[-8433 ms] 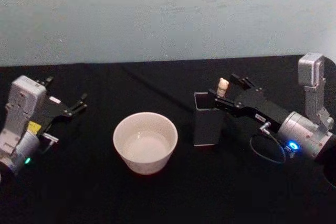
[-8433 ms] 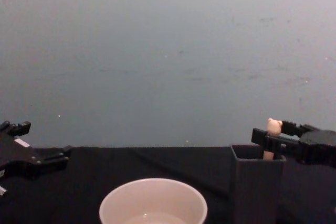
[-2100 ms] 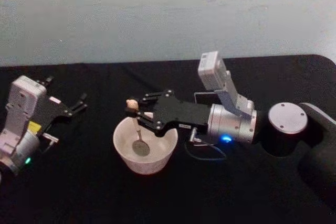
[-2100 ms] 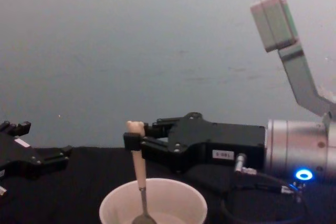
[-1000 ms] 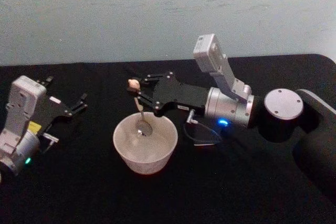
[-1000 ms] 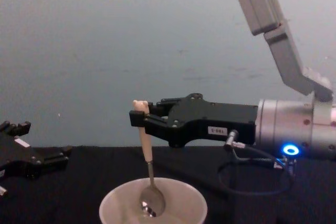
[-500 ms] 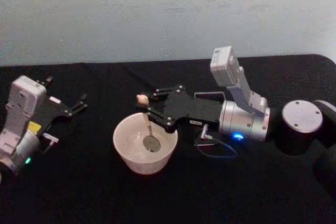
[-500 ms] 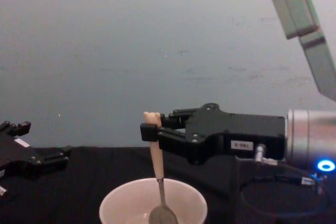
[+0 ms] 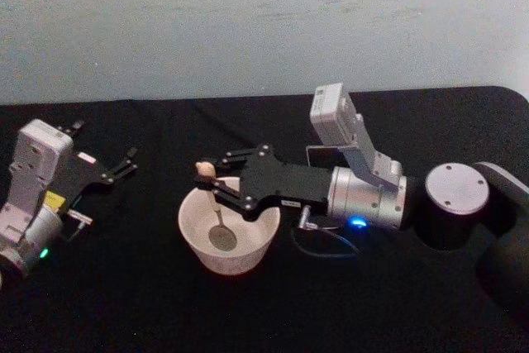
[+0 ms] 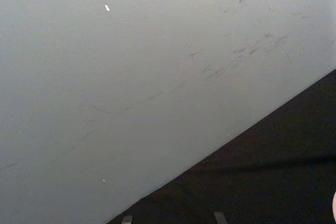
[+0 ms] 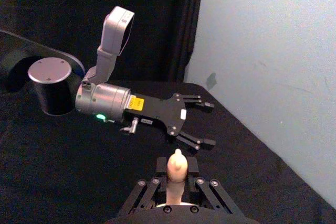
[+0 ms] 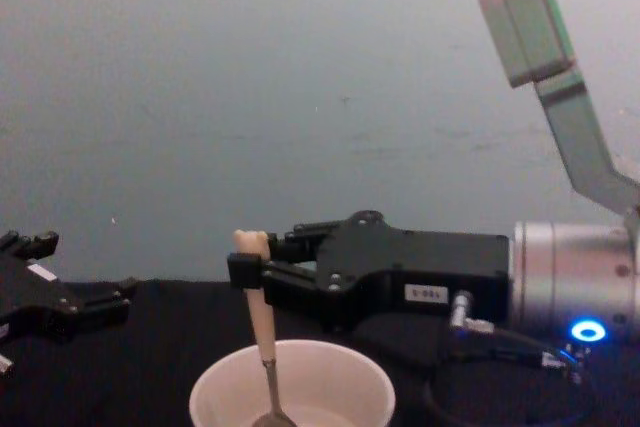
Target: Pick up the stirring spoon with one hand, stir inside the cup, then place it back in its original position.
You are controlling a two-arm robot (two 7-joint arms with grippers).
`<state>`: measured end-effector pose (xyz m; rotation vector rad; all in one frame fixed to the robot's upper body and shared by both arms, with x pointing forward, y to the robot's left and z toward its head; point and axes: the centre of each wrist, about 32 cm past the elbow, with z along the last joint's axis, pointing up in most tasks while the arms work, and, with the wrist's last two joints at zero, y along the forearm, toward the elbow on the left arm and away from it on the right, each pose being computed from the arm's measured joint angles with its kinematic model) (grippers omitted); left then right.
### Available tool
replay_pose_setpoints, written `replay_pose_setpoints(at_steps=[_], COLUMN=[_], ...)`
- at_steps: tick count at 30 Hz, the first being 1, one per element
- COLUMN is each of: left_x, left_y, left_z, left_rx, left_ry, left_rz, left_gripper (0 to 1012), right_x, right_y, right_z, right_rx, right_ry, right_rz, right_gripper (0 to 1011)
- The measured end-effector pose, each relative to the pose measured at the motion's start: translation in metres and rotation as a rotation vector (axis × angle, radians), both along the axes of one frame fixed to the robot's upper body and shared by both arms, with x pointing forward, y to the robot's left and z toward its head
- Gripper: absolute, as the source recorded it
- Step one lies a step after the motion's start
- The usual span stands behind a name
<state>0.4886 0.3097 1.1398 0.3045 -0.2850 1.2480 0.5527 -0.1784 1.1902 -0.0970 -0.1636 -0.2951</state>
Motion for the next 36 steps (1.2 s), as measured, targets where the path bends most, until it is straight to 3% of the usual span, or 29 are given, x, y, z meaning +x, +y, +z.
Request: replay_pose_setpoints(at_steps=[9, 17, 31, 36], left_x=[0.0000, 0.0000, 0.0000, 0.0000], left_y=[0.0000, 0.0000, 0.0000, 0.0000], left_z=[0.0000, 0.0000, 0.0000, 0.0000], left_rx=[0.000, 0.000, 0.000, 0.000], left_ry=[0.000, 0.000, 0.000, 0.000], left_rz=[0.000, 0.000, 0.000, 0.000], left_gripper=[1001, 1001, 1001, 1002], right_x=[0.013, 0.021, 0.000, -0.007], right_y=[0.011, 0.002, -0.026, -0.029], right_z=[0.004, 0.009, 0.012, 0.009], right_rx=[0.001, 0.006, -0.002, -0.005], right_ry=[-0.033, -0.048, -0.047, -0.040], right_rz=[-0.038, -0.088, -0.085, -0.064], right_gripper=[213, 213, 213, 213])
